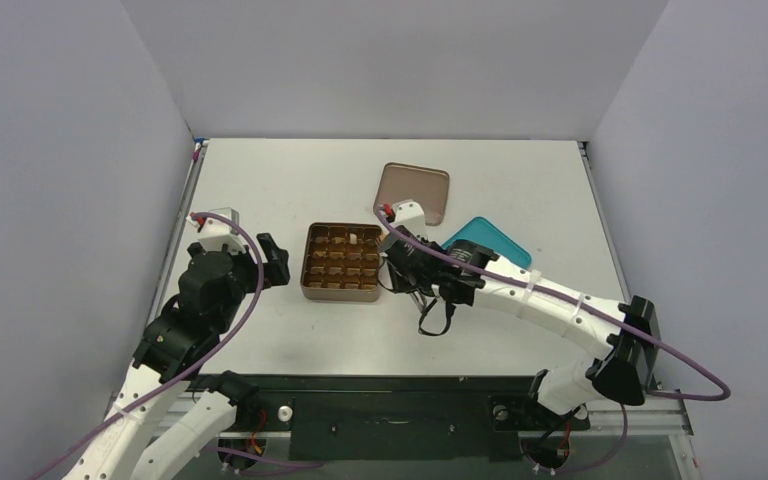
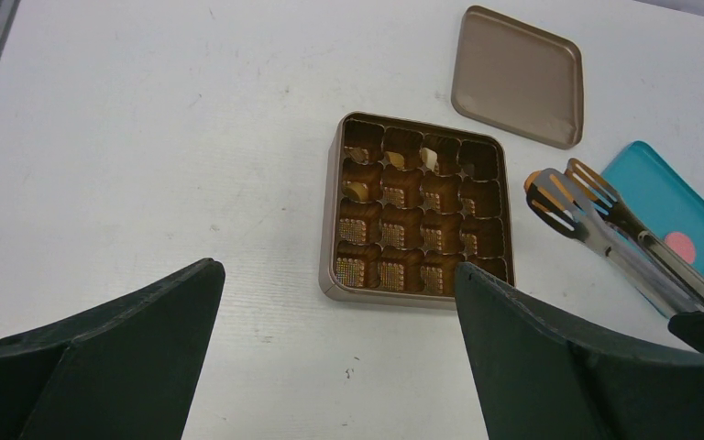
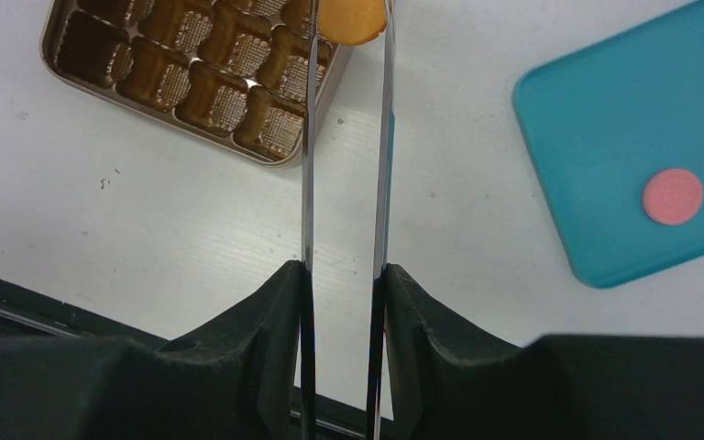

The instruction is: Pack the cookies

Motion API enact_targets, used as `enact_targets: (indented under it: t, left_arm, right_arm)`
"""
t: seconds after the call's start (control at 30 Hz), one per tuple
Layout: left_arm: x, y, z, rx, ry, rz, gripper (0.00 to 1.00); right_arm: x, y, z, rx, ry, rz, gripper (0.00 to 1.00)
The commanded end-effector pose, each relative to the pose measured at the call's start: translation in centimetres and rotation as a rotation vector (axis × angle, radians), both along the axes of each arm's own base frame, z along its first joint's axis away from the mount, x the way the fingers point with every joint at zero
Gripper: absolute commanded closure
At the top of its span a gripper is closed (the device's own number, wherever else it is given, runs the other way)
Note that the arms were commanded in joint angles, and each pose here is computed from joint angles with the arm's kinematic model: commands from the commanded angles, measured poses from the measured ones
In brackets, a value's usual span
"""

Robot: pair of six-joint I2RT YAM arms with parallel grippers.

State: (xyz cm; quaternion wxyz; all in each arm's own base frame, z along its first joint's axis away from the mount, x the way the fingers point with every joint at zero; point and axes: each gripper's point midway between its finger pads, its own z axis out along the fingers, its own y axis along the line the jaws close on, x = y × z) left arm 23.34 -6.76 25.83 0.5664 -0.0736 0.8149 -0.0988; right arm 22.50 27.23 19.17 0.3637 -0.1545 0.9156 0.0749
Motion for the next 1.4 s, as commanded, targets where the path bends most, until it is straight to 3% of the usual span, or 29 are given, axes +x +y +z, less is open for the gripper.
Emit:
enact_targets:
  t: [0.0, 0.67, 1.37]
  left_arm:
    - [0.5, -0.2, 1.4, -0.024, -0.051, 0.003, 0.03]
    - [0.5, -0.1, 1.3, -0.022, -0.05, 0.005, 0.03]
    - [0.6, -0.2, 1.3, -0.02, -0.047, 0.004, 0.03]
  right_arm:
    - [0.2, 3.2, 1.4, 0.039, -0.014, 0.083, 0.75]
    - [1.2, 10.7, -0.6, 0.052, 0.047, 0.192, 0.73]
    - [2.5, 11.2, -1.5, 0.037, 0.044, 0.16, 0.68]
